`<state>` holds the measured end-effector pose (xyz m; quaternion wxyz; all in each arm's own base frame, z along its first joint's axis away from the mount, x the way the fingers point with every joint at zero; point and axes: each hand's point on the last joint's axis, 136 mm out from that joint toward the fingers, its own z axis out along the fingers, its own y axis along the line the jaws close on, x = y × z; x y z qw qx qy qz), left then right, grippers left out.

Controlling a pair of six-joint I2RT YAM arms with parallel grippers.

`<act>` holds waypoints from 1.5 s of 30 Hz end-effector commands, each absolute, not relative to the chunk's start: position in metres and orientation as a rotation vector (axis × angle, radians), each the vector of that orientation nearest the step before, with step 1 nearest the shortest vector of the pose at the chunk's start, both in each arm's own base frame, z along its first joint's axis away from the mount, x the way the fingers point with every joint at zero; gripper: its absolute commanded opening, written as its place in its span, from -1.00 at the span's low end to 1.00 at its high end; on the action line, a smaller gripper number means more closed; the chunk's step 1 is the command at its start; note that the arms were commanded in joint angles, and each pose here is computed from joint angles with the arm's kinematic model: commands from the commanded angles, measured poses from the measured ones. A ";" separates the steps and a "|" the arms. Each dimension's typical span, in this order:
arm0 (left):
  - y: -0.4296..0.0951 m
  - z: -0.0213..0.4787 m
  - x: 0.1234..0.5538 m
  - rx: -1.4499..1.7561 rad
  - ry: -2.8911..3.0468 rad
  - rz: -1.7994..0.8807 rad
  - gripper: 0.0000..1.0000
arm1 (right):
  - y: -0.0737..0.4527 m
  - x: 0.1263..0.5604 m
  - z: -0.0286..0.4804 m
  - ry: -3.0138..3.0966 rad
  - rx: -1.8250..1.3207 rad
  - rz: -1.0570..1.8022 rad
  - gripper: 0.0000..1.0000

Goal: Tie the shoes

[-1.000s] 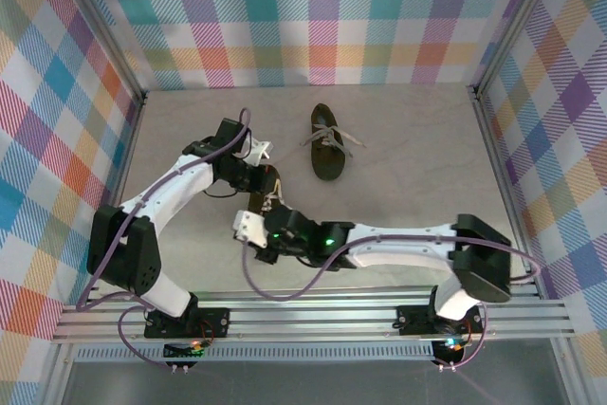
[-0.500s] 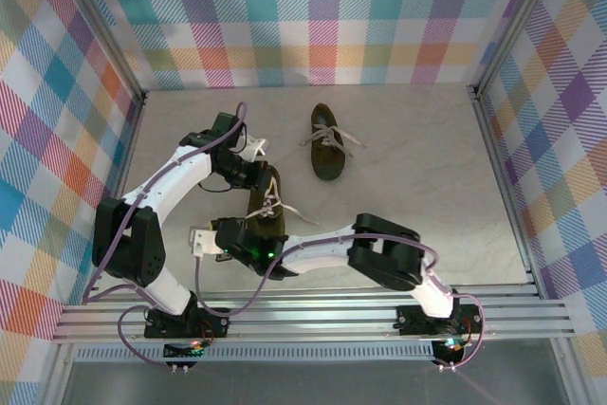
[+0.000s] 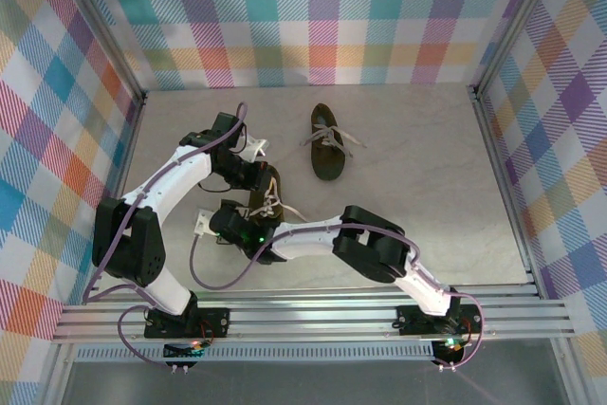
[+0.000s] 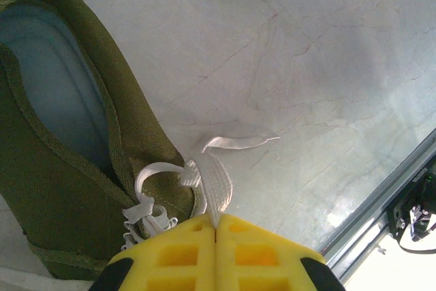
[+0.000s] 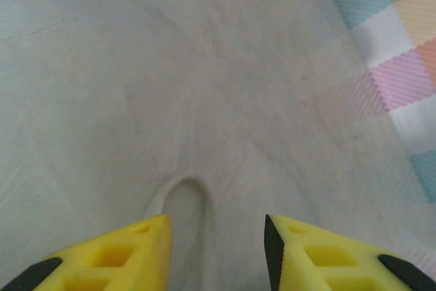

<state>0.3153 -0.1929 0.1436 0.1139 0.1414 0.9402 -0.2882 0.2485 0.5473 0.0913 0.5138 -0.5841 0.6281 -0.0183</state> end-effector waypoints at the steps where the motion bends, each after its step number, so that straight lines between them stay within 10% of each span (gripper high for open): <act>1: -0.189 0.147 0.318 0.407 2.749 -0.835 -1.00 | 0.547 0.218 0.146 1.508 -1.349 0.131 -0.17; 10: -0.182 0.148 0.317 0.419 2.629 -0.682 -1.00 | 0.442 0.175 0.219 1.612 -1.012 0.469 -0.17; 23: -0.191 0.138 0.279 1.082 2.532 -0.380 -1.00 | 0.237 0.308 0.211 2.178 -0.130 0.556 -0.08; 36: -0.178 0.106 0.244 1.914 2.236 0.115 -1.00 | 0.306 0.398 0.219 2.228 -0.339 0.873 -0.14; 45: -0.167 0.096 0.244 2.084 2.028 0.362 -1.00 | 0.428 0.379 0.193 2.217 -0.940 0.942 -0.15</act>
